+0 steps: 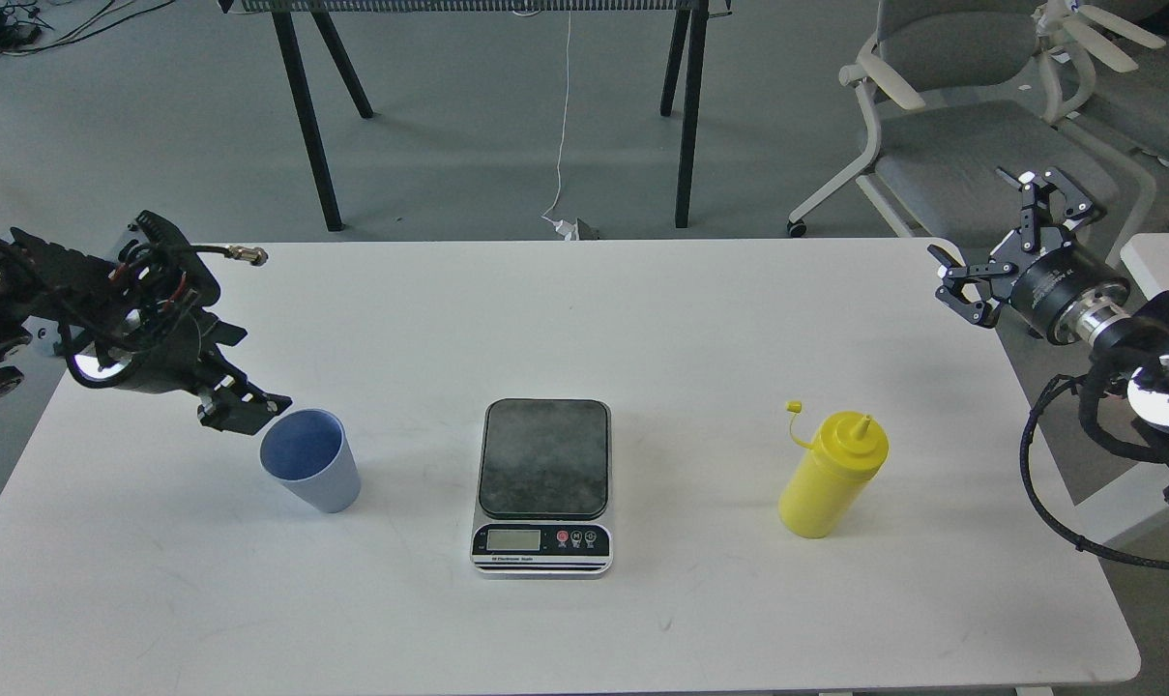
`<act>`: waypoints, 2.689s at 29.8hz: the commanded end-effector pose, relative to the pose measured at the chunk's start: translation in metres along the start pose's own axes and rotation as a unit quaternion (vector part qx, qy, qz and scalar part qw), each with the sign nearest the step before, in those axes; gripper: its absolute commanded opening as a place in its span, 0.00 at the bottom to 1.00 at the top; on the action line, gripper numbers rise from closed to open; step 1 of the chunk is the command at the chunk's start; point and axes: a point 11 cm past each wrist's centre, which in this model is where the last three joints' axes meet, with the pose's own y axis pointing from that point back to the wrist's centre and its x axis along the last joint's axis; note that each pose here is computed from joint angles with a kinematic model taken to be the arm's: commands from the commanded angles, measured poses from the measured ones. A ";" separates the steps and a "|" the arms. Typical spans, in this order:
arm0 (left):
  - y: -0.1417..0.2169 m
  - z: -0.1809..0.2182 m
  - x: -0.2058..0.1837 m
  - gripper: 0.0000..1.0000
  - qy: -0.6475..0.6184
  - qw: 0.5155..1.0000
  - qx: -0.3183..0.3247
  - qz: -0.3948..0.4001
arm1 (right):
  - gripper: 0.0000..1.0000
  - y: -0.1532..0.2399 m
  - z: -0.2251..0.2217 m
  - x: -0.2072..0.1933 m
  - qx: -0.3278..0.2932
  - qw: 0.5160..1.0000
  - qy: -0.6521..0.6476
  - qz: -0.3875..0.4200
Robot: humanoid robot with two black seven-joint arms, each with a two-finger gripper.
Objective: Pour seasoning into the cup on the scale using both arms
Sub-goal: 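Lower the left gripper onto the blue cup rim and grasp it, then lift the blue cup with the left gripper and set it on the scale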
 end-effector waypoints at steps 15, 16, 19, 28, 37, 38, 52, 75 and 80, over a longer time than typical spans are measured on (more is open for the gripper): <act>-0.020 0.017 -0.010 0.96 0.012 1.000 -0.028 -0.008 | 0.99 0.003 0.005 0.004 -0.005 1.000 0.000 0.006; -0.021 0.017 -0.009 0.96 0.012 0.999 -0.028 -0.007 | 0.99 0.003 0.005 0.005 -0.005 1.000 0.000 0.006; -0.025 0.022 -0.008 0.94 0.016 0.999 -0.036 -0.004 | 0.99 0.003 0.005 0.005 -0.005 1.000 0.000 0.006; -0.039 0.023 -0.003 0.88 0.020 0.999 -0.040 -0.006 | 0.99 0.004 0.007 0.006 -0.006 1.000 -0.001 0.008; -0.041 0.019 -0.006 0.75 0.021 0.999 -0.033 -0.013 | 0.99 0.007 0.008 0.010 -0.008 1.000 -0.001 0.012; -0.041 0.018 -0.007 0.74 0.020 0.999 -0.032 -0.014 | 0.99 0.008 0.008 0.011 -0.008 1.000 -0.001 0.013; -0.041 0.018 -0.012 0.46 0.018 0.999 -0.030 -0.020 | 0.99 0.009 0.008 0.012 -0.008 1.000 -0.002 0.015; -0.043 0.019 -0.018 0.06 0.000 0.999 -0.028 -0.017 | 0.99 0.013 0.014 0.017 -0.014 1.000 -0.004 0.020; -0.039 0.015 -0.013 0.06 -0.002 1.000 -0.022 -0.013 | 0.99 0.013 0.015 0.017 -0.014 1.000 -0.003 0.020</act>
